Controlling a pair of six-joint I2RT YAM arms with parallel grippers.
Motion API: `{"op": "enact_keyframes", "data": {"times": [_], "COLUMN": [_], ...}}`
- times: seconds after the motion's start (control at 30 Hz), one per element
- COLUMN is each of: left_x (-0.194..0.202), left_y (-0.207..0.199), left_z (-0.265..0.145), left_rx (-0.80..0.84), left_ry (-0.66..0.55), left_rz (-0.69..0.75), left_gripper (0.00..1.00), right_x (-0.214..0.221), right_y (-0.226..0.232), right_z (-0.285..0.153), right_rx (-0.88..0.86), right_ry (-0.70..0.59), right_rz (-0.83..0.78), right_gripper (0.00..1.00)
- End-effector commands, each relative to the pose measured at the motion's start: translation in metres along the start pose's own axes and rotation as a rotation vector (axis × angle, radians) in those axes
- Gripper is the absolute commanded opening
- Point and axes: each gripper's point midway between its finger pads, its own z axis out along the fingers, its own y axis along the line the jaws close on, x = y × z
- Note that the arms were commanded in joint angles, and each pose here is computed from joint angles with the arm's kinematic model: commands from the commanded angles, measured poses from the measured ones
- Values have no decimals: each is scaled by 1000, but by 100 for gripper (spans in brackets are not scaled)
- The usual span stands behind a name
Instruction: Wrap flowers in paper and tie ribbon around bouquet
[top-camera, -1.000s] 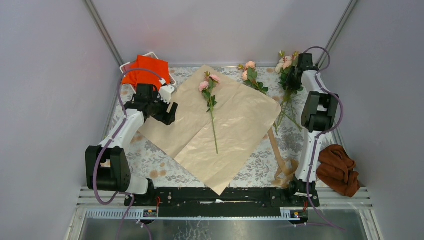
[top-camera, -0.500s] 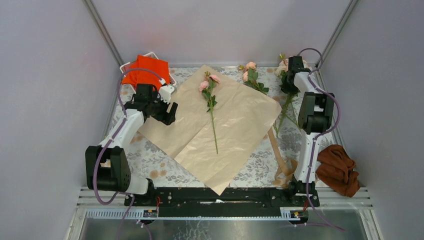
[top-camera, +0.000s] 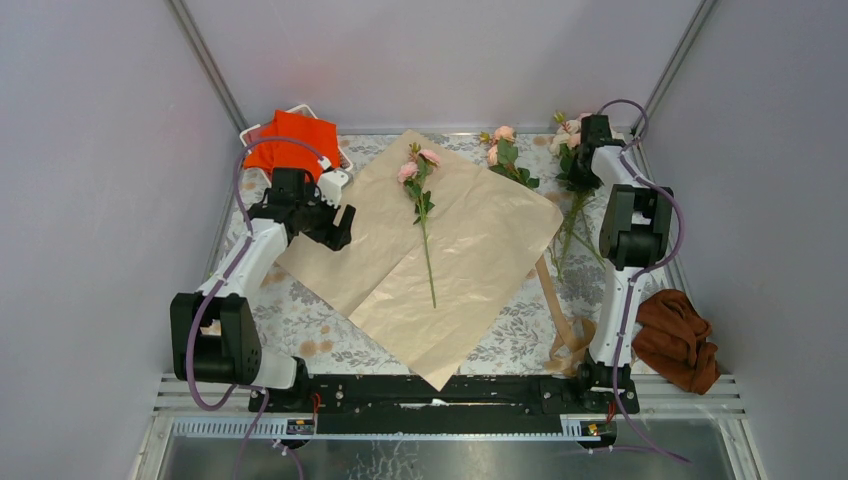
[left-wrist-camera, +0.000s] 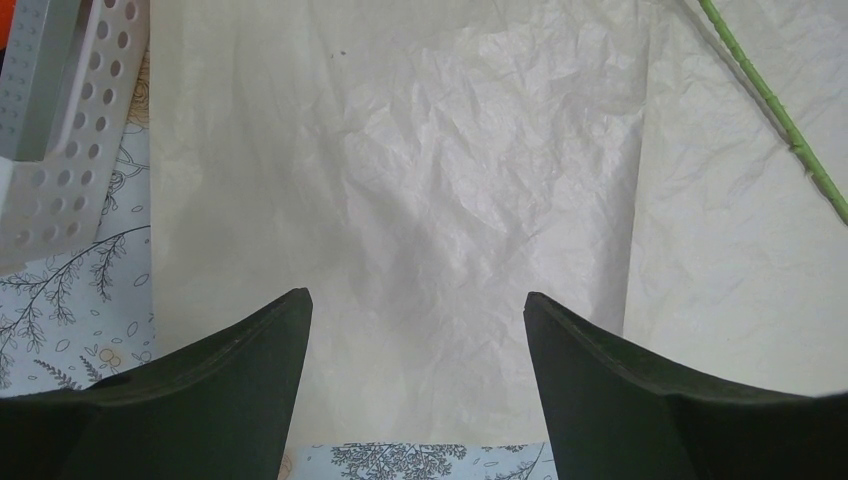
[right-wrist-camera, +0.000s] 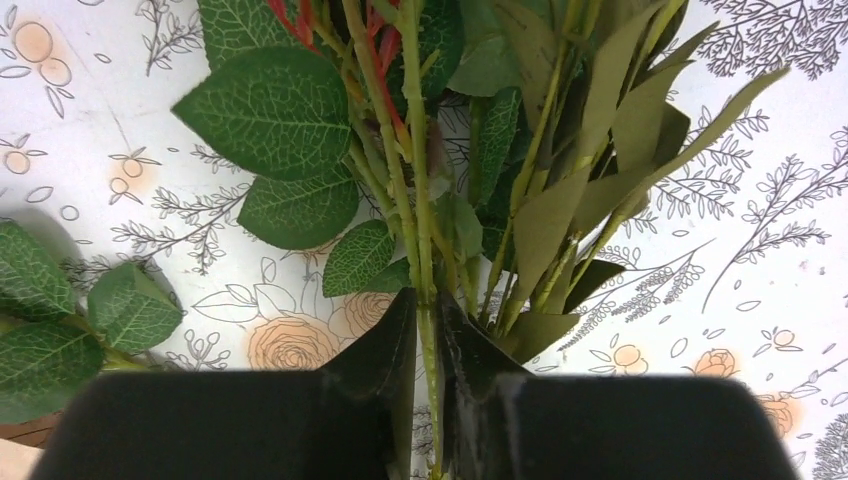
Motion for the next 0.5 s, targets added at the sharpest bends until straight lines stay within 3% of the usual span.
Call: {"op": "enact_keyframes", "data": {"times": [0.0, 0.1, 0.3, 0.47], "left_x": [-5, -4, -8, -13], "left_y": [1, 0, 0, -1], "left_z": [-6, -6, -11, -15], "left_rx": [0, 1, 2, 4], "left_ry": [-37, -37, -56, -75], "left_rz": [-1, -2, -1, 3], "left_gripper": [85, 85, 85, 85], "right_x": [4, -25, -96, -112], "right_y": [10, 7, -10, -13], "right_z": [1, -25, -119, -191], "right_rx": [-58, -59, -87, -154], "right_ry": [38, -34, -299, -471], "right_rz": [-22, -56, -47, -22], "right_gripper": [9, 0, 0, 0]}}
